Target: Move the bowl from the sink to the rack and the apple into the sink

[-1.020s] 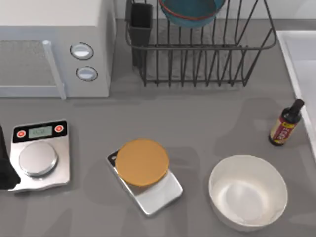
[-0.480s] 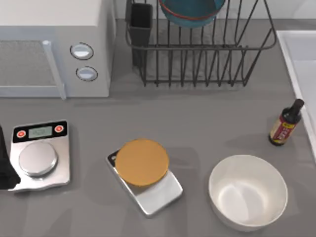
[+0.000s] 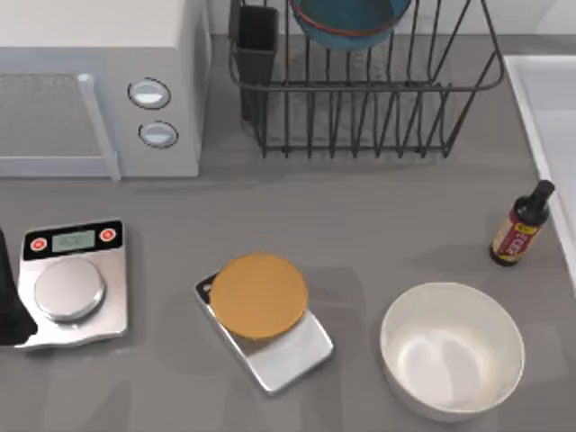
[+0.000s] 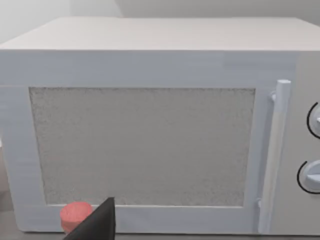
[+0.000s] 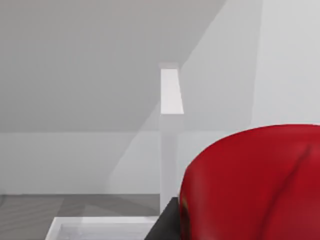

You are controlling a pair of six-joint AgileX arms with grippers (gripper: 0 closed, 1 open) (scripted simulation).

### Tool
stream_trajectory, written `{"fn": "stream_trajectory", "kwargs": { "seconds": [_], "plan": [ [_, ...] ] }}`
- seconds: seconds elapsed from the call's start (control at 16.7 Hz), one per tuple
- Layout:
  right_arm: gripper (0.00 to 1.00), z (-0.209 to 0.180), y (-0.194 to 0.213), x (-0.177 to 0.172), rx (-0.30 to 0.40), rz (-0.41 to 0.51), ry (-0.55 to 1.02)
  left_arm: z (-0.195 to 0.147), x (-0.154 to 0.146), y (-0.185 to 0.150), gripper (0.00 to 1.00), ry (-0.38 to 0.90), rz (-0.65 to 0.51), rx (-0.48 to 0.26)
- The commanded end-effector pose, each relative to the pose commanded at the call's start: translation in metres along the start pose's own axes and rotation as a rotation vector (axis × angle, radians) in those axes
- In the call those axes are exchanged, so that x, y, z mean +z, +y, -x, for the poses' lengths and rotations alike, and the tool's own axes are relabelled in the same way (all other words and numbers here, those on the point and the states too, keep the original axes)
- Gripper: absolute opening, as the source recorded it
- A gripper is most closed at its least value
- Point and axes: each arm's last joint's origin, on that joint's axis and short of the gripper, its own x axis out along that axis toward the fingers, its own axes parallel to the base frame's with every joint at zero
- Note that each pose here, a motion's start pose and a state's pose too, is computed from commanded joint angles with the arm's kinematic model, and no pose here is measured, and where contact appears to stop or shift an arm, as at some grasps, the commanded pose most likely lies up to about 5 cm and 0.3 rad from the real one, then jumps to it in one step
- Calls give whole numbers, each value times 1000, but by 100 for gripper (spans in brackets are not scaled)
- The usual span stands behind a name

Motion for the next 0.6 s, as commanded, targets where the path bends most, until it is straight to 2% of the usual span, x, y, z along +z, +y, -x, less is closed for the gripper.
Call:
{"fn": "stream_trajectory", "kwargs": {
  "seconds": [0.36, 0.6],
  "plan": [
    [0, -6, -4, -77, 3, 11, -18, 0, 0, 0, 100, 0, 0, 0],
    [0, 3, 2, -115, 2, 13, -18, 0, 0, 0, 100, 0, 0, 0]
  ]
}}
